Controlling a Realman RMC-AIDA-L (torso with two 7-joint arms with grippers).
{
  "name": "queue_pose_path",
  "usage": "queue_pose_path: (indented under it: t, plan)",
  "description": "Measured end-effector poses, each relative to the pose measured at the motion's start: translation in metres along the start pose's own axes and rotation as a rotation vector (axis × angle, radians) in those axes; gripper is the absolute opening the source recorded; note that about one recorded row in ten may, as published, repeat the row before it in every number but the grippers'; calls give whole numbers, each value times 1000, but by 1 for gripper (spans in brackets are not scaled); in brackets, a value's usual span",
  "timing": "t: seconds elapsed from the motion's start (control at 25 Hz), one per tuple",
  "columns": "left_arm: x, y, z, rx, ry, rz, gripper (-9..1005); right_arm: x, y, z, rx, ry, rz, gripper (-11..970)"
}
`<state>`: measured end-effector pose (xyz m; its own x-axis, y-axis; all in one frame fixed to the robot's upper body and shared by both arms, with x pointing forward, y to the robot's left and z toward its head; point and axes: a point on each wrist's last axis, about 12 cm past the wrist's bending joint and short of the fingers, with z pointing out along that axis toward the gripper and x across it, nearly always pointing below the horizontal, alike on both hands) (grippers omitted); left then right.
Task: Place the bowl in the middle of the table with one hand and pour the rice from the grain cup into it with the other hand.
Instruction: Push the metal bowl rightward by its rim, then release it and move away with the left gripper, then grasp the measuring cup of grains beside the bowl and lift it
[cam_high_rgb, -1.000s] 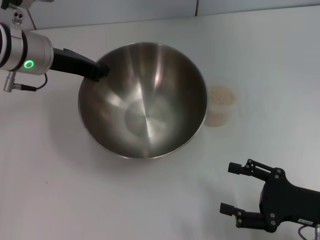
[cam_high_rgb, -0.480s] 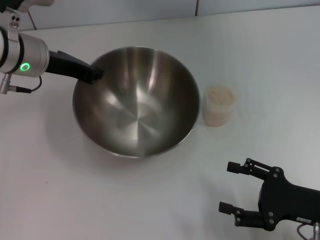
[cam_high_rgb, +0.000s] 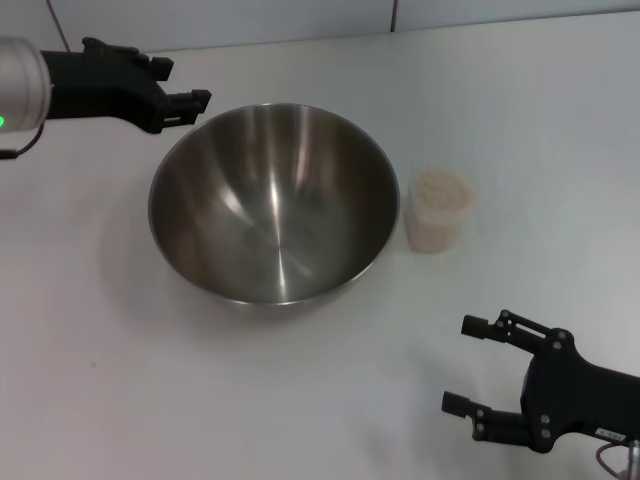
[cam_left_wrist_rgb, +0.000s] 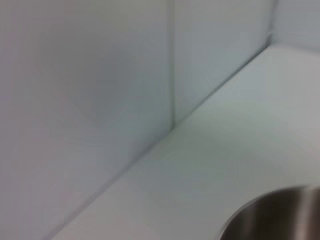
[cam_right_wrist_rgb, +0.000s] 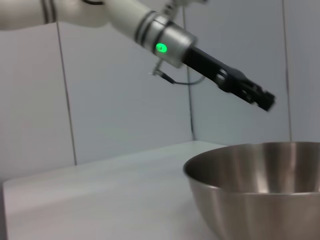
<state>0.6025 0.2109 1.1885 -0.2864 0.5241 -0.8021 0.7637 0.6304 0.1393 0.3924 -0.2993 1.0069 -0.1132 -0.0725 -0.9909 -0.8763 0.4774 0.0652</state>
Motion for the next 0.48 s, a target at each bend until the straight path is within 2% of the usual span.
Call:
queue_pose_path:
  t: [0.12,0.16,0.24,0.28,0.32,0.44,0.48]
  plan:
    - [10,-15,-21,48,-21,88,508,-1,-3,-3,50,-17,0,839]
    - [10,-15,-21,48,-21,88,530,-1,-3,-3,50,-17,0,839]
    - [27,-27,-36,107,-6,132,572,-2,-10,-13,172,-50,4,839]
    - [39,-35,-43,133,-34,144,594,-2,-12,-16,213,-55,6,839]
    - [49,-40,-49,151,-89,147,615,1,-18,-21,307,-56,18,839]
    - [57,-43,-53,162,-152,153,728,2,-21,-22,346,-54,26,839]
    - [62,-44,-54,164,-179,158,766,5,-27,-24,424,-50,43,840]
